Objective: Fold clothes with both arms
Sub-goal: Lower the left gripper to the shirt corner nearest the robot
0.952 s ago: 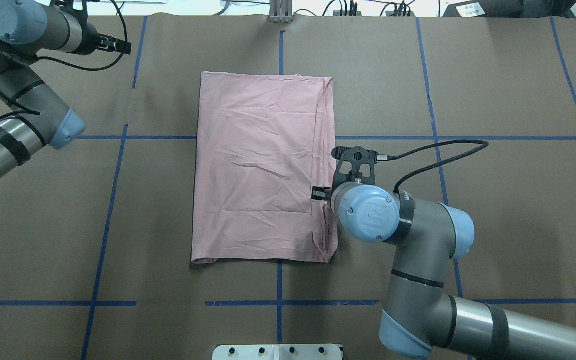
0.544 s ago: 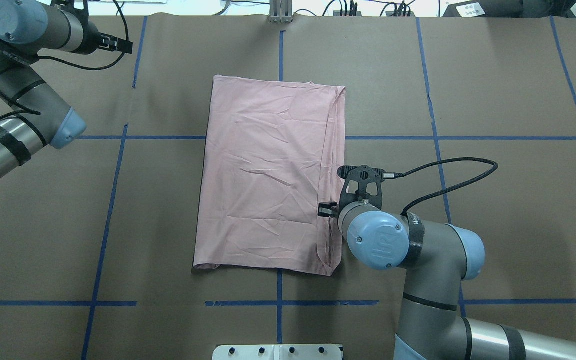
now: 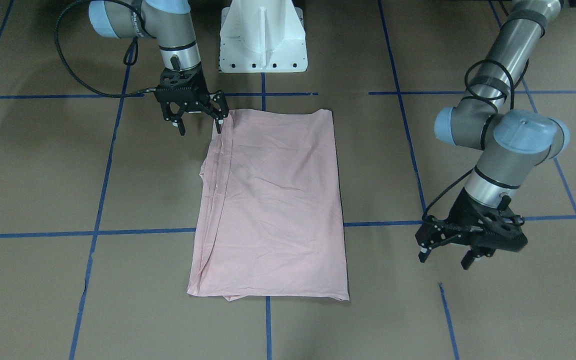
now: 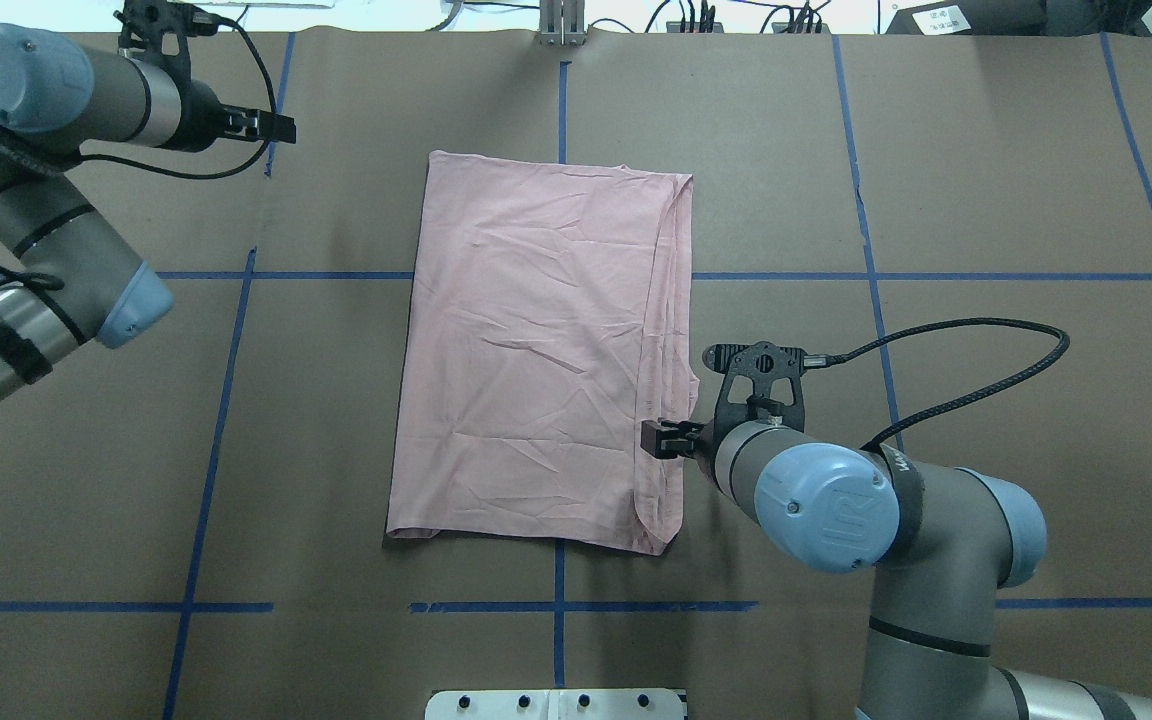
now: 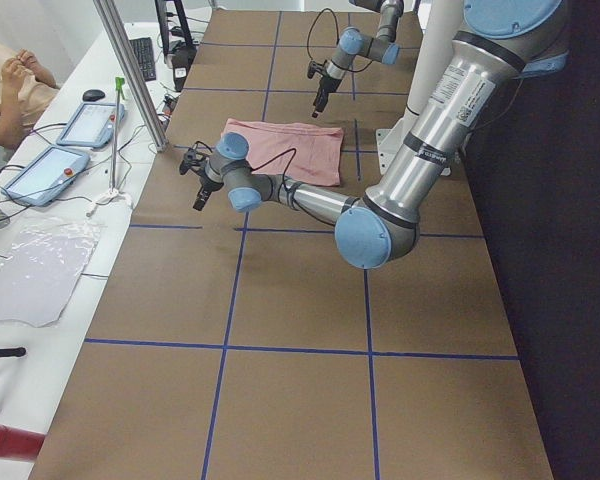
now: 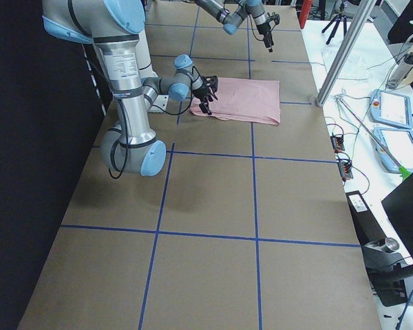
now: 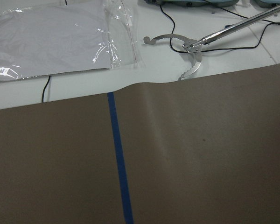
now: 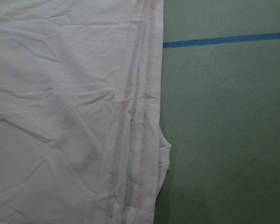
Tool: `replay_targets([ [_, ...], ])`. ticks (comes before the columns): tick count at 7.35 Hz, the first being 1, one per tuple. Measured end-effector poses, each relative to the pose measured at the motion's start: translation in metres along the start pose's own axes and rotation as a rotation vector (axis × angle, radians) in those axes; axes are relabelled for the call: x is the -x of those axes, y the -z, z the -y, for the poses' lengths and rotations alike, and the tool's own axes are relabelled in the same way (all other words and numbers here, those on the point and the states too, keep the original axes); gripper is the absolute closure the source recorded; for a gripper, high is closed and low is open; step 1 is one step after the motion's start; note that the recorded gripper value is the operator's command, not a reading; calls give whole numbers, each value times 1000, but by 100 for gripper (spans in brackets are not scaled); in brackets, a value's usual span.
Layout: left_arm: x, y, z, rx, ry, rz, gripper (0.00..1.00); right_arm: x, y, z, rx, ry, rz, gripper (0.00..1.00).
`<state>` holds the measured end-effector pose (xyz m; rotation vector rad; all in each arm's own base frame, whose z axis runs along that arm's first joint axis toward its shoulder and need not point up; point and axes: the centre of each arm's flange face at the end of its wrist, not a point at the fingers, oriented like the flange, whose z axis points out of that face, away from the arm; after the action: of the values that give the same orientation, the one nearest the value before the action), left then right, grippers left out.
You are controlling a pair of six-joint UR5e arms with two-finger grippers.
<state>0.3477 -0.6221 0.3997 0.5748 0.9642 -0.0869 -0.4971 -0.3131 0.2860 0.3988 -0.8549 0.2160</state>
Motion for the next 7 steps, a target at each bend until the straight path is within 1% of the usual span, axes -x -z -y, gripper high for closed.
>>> replay_targets([
  [2,-50,38,-89,74,83,-95,0,-2,7,0,-1,-1,8,0],
  [3,-76,55,-137,107,134,-122,0,-2,7,0,-3,-3,9,0],
  [4,-105,67,-185,142,188,-128,6,-2,7,-1,-5,-7,9,0],
  [5,-134,75,-226,178,240,-112,25,-1,7,-2,-6,-9,9,0],
  [6,-159,78,-258,207,285,-85,37,-1,7,-2,-6,-10,10,0],
  [7,-177,77,-281,229,309,-52,39,-1,7,-3,-6,-10,10,0],
])
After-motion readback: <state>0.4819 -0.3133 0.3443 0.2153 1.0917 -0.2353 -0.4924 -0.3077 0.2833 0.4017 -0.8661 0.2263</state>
